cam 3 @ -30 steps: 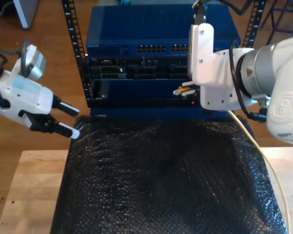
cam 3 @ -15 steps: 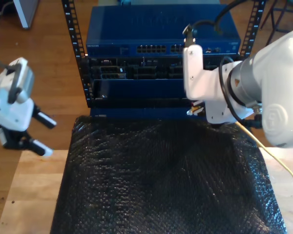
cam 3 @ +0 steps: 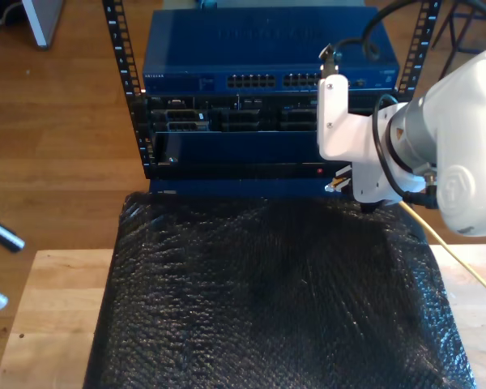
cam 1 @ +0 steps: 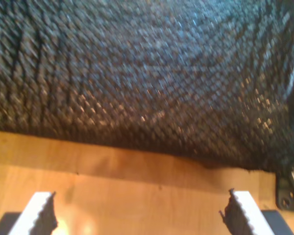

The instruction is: Grab the cable and plug it in

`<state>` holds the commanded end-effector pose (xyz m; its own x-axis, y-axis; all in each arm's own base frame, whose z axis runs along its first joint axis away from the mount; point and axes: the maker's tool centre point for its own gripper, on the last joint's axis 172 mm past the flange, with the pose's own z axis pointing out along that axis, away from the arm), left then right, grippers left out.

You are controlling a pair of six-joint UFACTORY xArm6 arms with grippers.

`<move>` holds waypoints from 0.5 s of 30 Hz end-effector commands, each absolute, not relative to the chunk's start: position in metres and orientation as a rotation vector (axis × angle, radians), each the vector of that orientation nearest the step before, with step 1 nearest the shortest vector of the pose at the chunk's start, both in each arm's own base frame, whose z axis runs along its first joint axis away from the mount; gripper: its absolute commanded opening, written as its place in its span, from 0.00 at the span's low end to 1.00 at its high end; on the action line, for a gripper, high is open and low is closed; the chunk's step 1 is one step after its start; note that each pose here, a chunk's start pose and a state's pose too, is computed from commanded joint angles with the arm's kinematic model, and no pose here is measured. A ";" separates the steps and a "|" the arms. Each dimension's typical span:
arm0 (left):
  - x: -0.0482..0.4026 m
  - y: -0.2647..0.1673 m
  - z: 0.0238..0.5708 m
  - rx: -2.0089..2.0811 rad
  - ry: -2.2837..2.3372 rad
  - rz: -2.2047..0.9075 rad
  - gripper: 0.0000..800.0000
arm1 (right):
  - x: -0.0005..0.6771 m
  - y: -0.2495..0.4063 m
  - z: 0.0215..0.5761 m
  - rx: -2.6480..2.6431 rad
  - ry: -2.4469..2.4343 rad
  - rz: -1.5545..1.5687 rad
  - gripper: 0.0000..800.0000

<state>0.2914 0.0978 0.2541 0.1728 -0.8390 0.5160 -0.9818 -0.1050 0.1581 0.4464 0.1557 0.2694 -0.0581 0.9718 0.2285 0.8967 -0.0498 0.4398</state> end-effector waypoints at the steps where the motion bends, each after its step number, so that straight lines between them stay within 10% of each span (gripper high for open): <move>1: 0.287 0.102 0.252 1.988 -1.722 0.406 1.00 | 0.447 0.155 0.269 2.044 2.050 0.730 0.00; 15: 0.204 0.149 0.241 1.811 -1.819 0.439 1.00 | 0.446 0.149 0.246 2.064 2.053 0.652 0.00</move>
<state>0.2038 0.1491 0.2412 0.0397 -0.8168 0.5756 -0.9894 0.0482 0.1367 0.4460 0.1487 0.2455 -0.0363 0.9807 0.1923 0.9118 -0.0462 0.4080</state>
